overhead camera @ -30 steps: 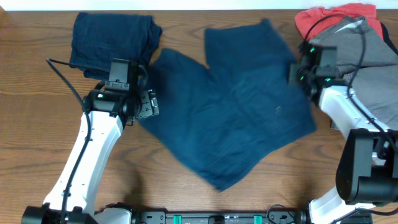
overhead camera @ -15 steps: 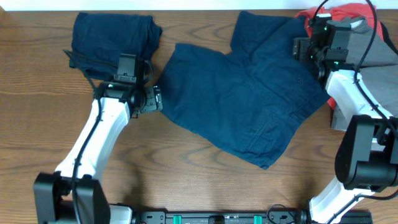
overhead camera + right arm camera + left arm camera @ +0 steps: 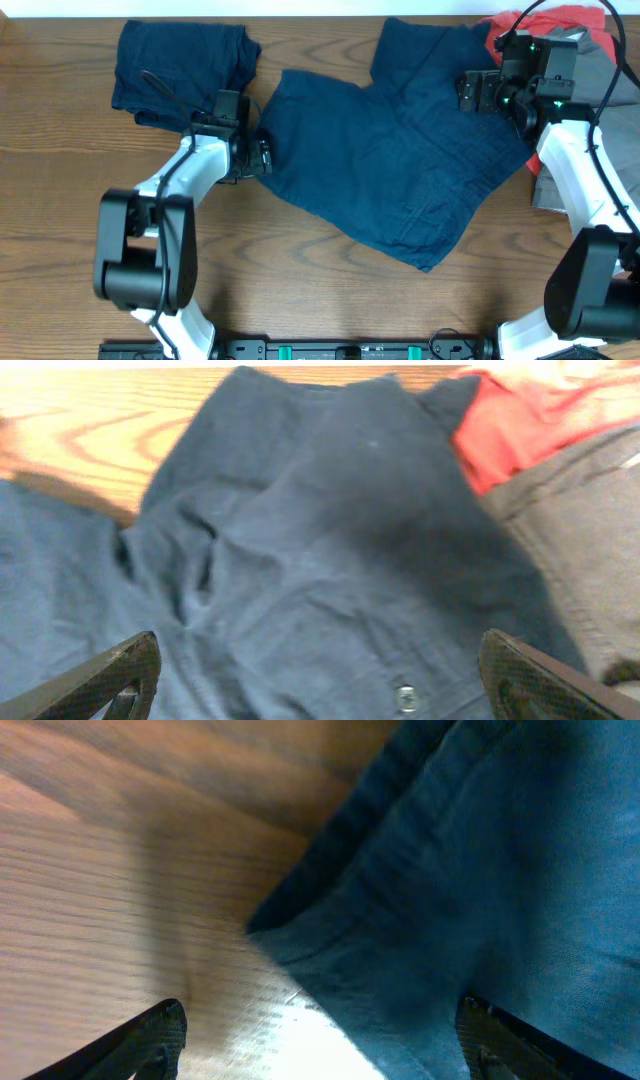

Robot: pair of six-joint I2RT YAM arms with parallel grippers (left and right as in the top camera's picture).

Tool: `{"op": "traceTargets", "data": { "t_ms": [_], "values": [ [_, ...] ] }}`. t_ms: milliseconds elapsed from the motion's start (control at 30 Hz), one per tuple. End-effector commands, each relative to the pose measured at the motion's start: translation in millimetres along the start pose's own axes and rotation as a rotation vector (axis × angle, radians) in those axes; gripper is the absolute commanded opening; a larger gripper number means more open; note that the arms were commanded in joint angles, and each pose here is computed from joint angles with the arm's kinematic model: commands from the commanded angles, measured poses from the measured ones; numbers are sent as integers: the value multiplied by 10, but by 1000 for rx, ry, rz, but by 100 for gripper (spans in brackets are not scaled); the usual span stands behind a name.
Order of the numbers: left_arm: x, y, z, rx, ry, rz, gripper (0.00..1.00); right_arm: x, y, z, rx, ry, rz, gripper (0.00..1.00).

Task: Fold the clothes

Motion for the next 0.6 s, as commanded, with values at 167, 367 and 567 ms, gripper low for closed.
{"op": "traceTargets", "data": {
  "t_ms": [167,367,567],
  "values": [
    [89,-1,9,-28,18,-6,48,-24,455,-75,-31,40,95,99],
    [69,36,-31,-34,36,7,6,-17,539,-155,8,75,103,99],
    [-266,303,-208,-135,102,41,6,-25,520,-253,53,122,92,99]
  ]
}}
Point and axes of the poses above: each gripper's point midway between its finger pads, its own x axis out along the fingers, its own y axis along the line the jaws close on, z = x × y, the point moved 3 cm from there along -x, back along the fingers, and after that the axes turned 7 degrees about x, right-handed, at the moved point
